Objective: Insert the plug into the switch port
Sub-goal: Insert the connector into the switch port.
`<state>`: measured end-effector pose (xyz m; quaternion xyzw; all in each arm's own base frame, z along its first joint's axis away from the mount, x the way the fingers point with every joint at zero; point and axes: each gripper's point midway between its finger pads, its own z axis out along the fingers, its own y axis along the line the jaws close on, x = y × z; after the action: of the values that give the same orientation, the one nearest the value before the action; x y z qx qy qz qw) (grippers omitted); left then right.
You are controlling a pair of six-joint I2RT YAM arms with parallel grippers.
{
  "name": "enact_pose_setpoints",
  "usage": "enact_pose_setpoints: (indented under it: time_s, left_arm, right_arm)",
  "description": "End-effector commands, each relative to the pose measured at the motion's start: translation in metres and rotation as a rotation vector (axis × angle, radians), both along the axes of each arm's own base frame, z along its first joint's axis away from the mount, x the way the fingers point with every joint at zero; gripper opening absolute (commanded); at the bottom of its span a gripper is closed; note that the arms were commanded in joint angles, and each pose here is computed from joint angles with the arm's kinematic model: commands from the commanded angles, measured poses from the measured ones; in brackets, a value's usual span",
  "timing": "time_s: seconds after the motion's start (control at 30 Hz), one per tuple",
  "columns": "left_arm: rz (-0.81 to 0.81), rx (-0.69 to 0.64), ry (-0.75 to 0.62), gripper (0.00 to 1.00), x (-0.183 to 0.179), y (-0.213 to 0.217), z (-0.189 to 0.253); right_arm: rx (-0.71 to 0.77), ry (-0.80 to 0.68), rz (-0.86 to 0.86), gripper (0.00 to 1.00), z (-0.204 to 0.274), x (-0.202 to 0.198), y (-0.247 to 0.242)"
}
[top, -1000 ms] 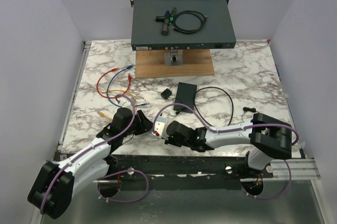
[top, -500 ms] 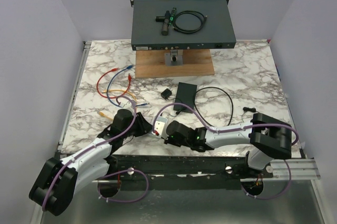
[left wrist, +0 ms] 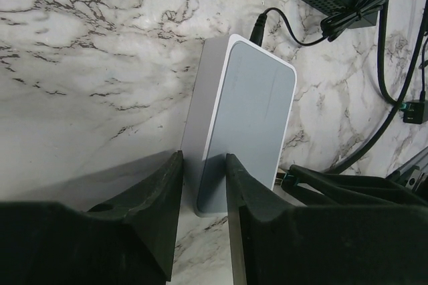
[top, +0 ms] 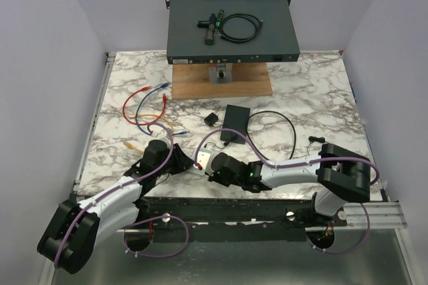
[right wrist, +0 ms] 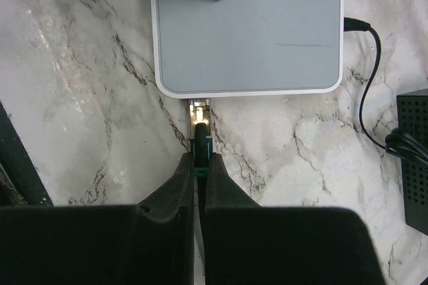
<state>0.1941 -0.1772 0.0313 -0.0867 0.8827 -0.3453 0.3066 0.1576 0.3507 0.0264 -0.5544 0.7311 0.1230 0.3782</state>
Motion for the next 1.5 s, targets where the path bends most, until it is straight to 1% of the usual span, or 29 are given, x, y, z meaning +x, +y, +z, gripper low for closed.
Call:
enact_pose_setpoints:
  time_s: [0.0,0.3,0.8,0.97,1.2,1.43,1.47]
  left_arm:
    - [-0.041,-0.011,0.010,0.29,-0.007,-0.004,-0.005]
    - [-0.048,-0.010,0.007,0.26,-0.006,-0.005,-0.006]
    - [-0.059,-0.007,0.007,0.23,-0.007,-0.006,-0.006]
    - [-0.061,-0.007,0.006,0.22,-0.006,-0.006,-0.005]
    - [-0.062,-0.009,0.011,0.21,-0.006,-0.007,-0.007]
    - [-0.064,-0.013,0.016,0.20,-0.007,-0.008,-0.008]
    - [-0.065,-0.017,0.015,0.20,-0.006,-0.008,-0.008]
  right_arm:
    - [0.094,0.035,-0.002,0.01,0.014,0.002,0.022]
    - [0.141,0.117,0.023,0.01,0.017,-0.005,0.029]
    - [0.198,0.116,-0.045,0.01,0.035,0.012,0.026]
    - [0.209,0.116,-0.038,0.01,0.039,0.013,0.030]
    - [0.238,0.156,-0.002,0.01,0.045,0.004,0.036]
    - [0.258,0.147,0.000,0.01,0.054,0.004,0.036]
    - [0.268,0.166,-0.021,0.01,0.053,0.004,0.037]
